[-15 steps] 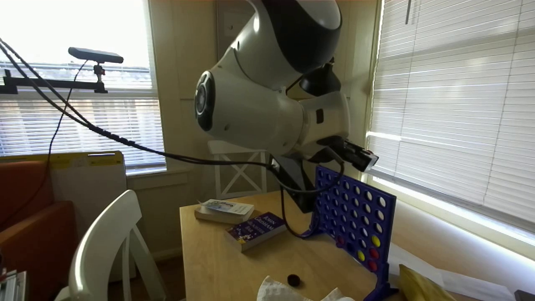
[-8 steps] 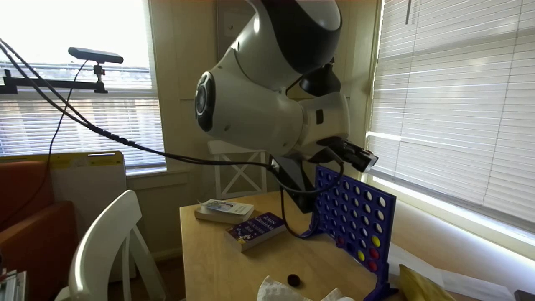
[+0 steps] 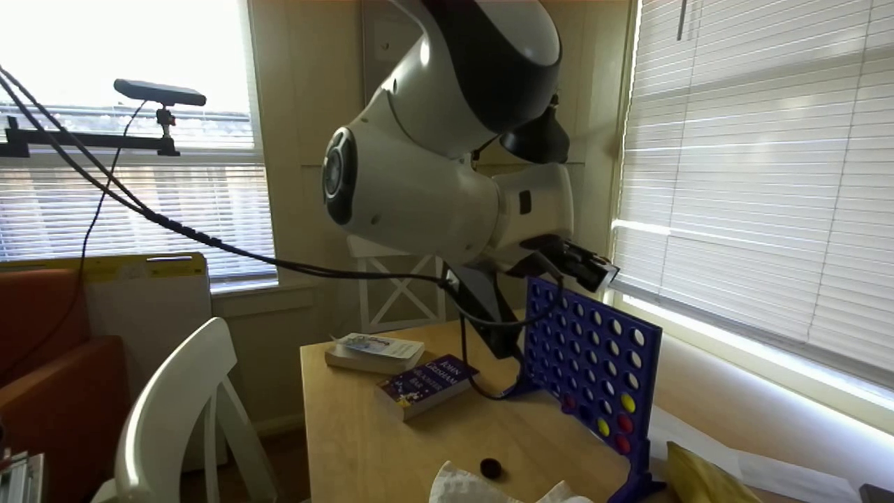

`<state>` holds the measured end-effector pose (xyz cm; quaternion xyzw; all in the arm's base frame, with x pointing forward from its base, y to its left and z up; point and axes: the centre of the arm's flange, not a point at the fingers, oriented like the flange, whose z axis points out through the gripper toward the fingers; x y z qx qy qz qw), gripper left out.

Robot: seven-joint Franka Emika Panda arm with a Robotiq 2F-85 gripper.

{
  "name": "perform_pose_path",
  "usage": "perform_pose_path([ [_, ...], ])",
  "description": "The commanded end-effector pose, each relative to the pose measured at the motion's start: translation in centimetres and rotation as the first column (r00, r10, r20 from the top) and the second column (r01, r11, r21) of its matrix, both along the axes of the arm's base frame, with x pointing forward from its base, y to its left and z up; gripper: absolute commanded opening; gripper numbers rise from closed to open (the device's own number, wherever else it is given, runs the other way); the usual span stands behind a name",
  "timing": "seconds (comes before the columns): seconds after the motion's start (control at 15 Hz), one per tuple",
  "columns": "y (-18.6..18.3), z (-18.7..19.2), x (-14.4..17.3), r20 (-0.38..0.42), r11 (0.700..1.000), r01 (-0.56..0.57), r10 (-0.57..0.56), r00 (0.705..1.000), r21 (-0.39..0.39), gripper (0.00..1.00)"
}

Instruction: Put the orange disc in the blue board

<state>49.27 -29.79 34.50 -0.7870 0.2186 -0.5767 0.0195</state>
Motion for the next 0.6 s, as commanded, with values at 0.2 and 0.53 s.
perform_pose_path([
  [0.2, 1.6, -1.8, 1.4, -0.009, 1.000, 0.001, -0.002, 1.000, -0.018, 0.11],
  [0.53, 2.3, -3.0, 2.1, -0.009, 1.000, -0.007, 0.007, 1.000, -0.014, 0.11],
])
